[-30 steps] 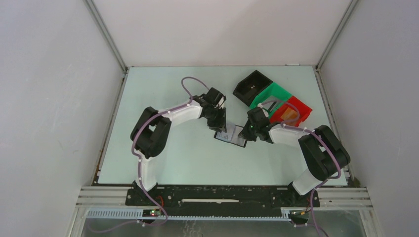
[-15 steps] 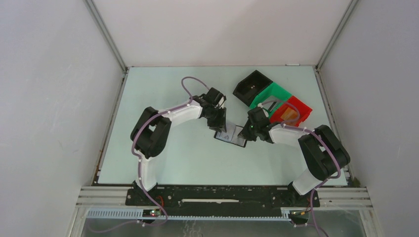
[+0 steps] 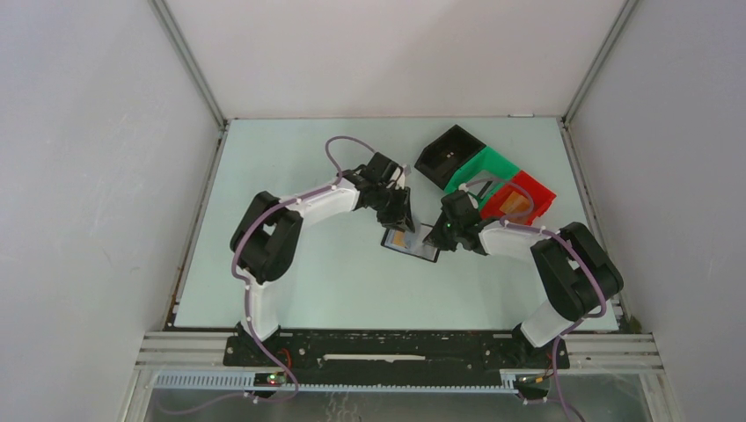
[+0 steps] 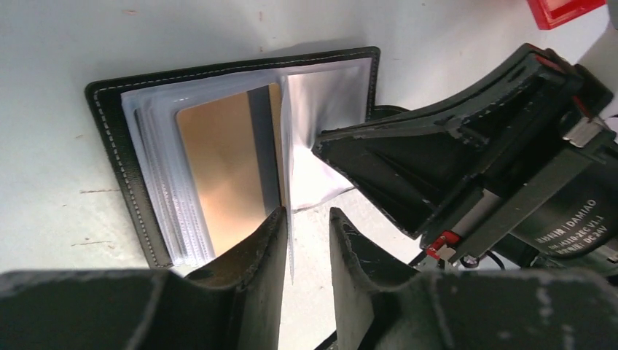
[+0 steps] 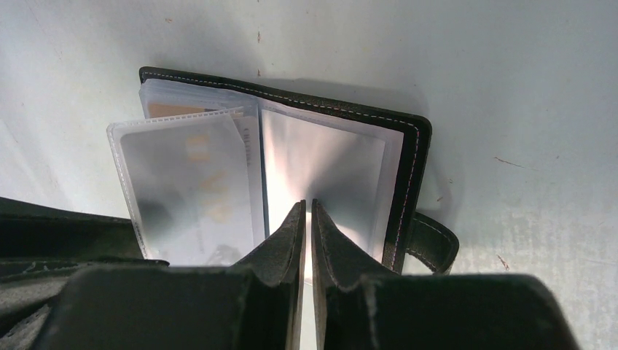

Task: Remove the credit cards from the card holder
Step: Remove the credit card from the card holder.

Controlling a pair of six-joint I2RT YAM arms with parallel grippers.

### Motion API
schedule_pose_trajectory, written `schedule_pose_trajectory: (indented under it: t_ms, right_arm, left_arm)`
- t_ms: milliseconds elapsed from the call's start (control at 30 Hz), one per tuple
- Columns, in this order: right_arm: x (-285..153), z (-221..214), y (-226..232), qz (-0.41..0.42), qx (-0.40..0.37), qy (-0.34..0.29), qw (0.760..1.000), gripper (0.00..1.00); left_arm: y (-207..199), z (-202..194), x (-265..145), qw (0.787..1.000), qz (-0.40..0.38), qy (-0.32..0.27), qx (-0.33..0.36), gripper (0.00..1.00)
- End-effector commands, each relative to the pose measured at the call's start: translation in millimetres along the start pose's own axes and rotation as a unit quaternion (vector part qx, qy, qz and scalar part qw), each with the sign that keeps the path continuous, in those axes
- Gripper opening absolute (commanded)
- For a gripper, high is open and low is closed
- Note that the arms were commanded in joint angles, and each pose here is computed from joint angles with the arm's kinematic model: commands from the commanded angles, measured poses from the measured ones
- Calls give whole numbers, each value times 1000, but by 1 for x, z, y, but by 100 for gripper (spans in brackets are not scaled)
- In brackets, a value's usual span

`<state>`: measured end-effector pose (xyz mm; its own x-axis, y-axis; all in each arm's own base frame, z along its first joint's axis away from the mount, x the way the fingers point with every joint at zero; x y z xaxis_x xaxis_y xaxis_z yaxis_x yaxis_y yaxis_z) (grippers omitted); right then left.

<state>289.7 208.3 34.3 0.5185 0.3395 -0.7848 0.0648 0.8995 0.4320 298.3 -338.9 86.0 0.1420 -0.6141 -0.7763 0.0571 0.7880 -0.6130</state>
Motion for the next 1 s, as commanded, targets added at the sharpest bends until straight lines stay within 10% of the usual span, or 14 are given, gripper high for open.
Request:
schedule_pose_trajectory:
  t_ms: [0, 967]
  right_arm:
    - [2, -10, -15, -25, 3, 16, 1000, 14]
    - [-81, 49, -8, 60, -14, -95, 994, 23]
  left_arm:
    - [-25, -3, -16, 999, -48, 0, 11, 33]
    - [-34, -16, 0, 995, -97, 36, -12, 34]
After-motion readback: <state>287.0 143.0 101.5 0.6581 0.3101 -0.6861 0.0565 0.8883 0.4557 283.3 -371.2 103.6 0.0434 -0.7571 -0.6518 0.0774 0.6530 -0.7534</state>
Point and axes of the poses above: each gripper's point midway between its finger pads, its own x axis out along the fingers, its own y axis along the line the jaws close on, z = x × y, the point moved 2 cm from there along -x, back along the fingers, and after that the axes turned 13 degrees about -x, right-handed, at the moved point
